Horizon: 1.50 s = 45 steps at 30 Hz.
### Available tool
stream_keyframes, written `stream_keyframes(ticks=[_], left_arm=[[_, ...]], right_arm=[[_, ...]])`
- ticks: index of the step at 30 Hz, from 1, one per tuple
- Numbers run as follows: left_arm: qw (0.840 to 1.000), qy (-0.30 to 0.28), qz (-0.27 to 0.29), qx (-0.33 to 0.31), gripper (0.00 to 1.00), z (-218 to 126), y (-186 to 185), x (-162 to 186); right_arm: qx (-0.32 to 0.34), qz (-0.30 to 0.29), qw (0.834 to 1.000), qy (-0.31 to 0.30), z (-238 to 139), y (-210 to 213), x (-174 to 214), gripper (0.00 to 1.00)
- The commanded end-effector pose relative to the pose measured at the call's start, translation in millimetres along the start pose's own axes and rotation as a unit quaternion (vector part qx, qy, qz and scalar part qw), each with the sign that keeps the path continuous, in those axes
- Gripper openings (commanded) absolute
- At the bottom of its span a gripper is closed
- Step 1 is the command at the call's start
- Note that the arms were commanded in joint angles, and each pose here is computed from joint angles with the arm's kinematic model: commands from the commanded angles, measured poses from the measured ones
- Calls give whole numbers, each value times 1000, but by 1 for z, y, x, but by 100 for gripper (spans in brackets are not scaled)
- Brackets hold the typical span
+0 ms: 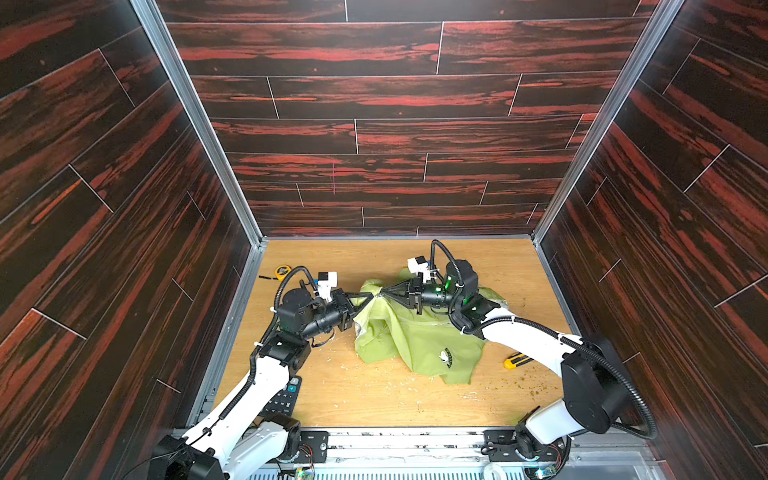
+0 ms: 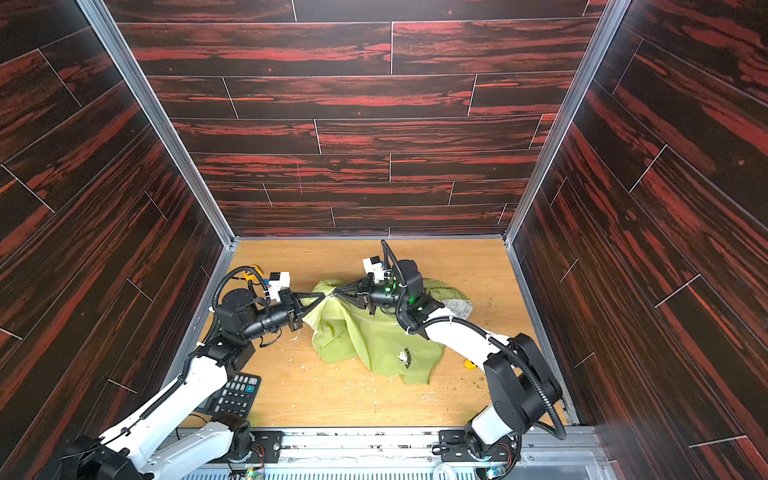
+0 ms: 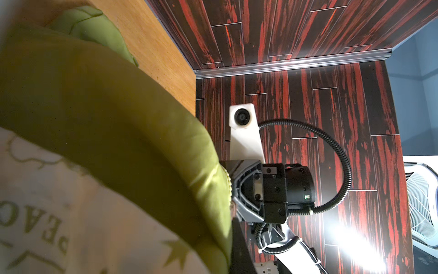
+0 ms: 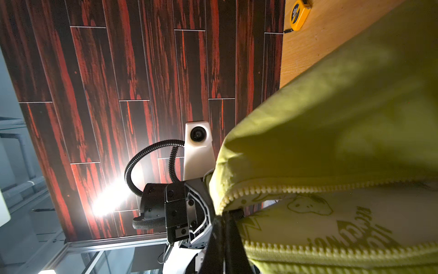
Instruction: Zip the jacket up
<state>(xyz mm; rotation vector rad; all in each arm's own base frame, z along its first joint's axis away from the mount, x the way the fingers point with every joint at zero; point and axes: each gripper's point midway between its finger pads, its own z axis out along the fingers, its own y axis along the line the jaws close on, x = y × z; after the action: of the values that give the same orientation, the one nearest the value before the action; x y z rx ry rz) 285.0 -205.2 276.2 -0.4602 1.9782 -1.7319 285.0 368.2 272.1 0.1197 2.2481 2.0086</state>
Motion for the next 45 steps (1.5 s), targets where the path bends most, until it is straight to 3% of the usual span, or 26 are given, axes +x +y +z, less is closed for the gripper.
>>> stream_keyframes(ticks=[1, 9, 16, 21, 25, 33, 38, 43, 45], left_arm=[[999, -42, 19, 17, 0, -12, -11, -15], [999, -48, 16, 16, 0, -19, -10, -20], [999, -42, 12, 14, 1, -17, -12, -20], [999, -34, 10, 14, 37, -15, -14, -20], [1000, -18, 14, -2, 53, -13, -7, -13], [999, -30, 31, 1, 59, -10, -12, -17], [999, -9, 38, -6, 52, -4, -12, -14], [999, 2, 36, -7, 20, -1, -11, -10], [999, -4, 36, -13, 2, -3, -10, -11]], right_arm=[[35, -7, 997, -65, -25, -3, -30, 0], [64, -19, 995, -75, -29, -7, -37, 0], [38, -16, 998, -56, -18, 2, -35, 0], [22, -4, 999, -49, -5, 9, -37, 0], [12, 3, 999, -47, 3, 19, -41, 0], [14, 12, 999, -45, 9, 18, -44, 0], [17, 18, 999, -46, 10, 14, -46, 0], [24, 18, 998, -49, 10, 12, -47, 0], [31, 18, 998, -50, 10, 9, -48, 0]])
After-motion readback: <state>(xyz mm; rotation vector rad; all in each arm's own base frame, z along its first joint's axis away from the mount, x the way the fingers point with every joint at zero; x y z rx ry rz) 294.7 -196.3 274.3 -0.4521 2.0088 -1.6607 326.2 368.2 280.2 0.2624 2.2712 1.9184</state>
